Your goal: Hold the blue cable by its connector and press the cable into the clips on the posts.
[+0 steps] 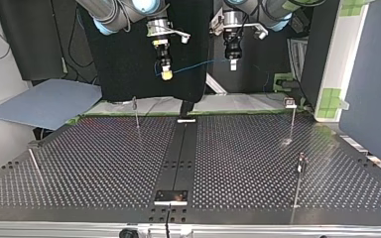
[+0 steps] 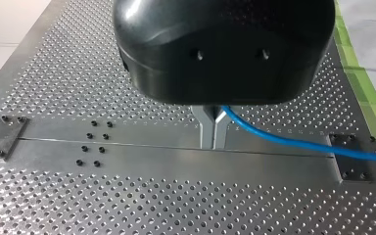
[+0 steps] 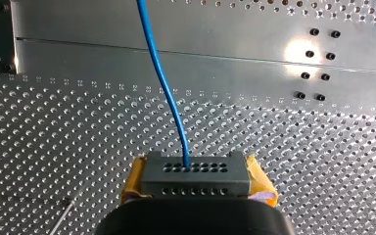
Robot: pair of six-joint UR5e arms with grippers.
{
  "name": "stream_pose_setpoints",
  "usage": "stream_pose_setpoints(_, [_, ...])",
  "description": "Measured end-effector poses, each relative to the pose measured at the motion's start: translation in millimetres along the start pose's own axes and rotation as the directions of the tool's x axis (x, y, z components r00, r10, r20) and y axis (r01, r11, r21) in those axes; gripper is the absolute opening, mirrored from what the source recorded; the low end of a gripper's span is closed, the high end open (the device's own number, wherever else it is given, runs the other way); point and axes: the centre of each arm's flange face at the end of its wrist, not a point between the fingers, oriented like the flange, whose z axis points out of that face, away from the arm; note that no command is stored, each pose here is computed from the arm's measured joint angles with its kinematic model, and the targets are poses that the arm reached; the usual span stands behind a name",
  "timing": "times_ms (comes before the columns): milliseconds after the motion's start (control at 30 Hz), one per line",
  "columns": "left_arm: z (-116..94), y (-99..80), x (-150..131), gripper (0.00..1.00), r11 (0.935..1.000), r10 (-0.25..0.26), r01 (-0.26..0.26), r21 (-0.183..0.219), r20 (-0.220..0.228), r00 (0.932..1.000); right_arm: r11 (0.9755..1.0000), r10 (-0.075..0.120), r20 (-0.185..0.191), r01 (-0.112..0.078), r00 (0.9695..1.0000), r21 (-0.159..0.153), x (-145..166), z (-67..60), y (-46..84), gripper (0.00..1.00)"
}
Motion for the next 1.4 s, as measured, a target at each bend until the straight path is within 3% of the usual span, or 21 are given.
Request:
stream_pose_setpoints(400, [4, -5.7, -6, 0.00, 0.9999, 0.008, -0.008, 0.014, 0.009, 0.9999, 1.0000, 0.004, 0.007, -0.004, 1.0000, 0.000, -2, -0.1, -3.2, 0.00])
stream_pose_setpoints(700, [7, -8.9, -8, 0.00, 0.9956, 0.091, -0.090, 0.024, -0.027, 0.9955, 0.9999, -0.010, 0.068, 0.010, 0.9976, 0.006, -21, -2.0, -35.0, 0.00])
stream_pose_setpoints(900, [3, -6.3, -5, 0.00, 0.9927, 0.119, -0.118, 0.026, -0.063, 0.9908, 0.9994, -0.032, 0.114, 0.031, 0.9929, 0.012, -36, -6.1, -60.6, 0.00])
stream_pose_setpoints(1033, [2, -5.7, -4, 0.00, 0.9919, 0.125, -0.124, 0.027, -0.071, 0.9895, 0.9987, -0.051, 0.148, 0.050, 0.9877, 0.013, -48, -9.5, -77.7, 0.00])
stream_pose_setpoints(1233, [3, -6.3, -4, 0.00, 0.9920, 0.124, -0.122, 0.030, -0.070, 0.9898, 0.9972, -0.072, 0.194, 0.074, 0.9784, -0.004, -65, -3.0, -84.9, 0.00])
stream_pose_setpoints(1400, [4, -9.5, -15, 0.00, 0.9951, 0.091, -0.088, 0.044, -0.063, 0.9938, 0.9984, -0.044, 0.193, 0.050, 0.9802, -0.028, -54, 13.3, -79.8, 0.00])
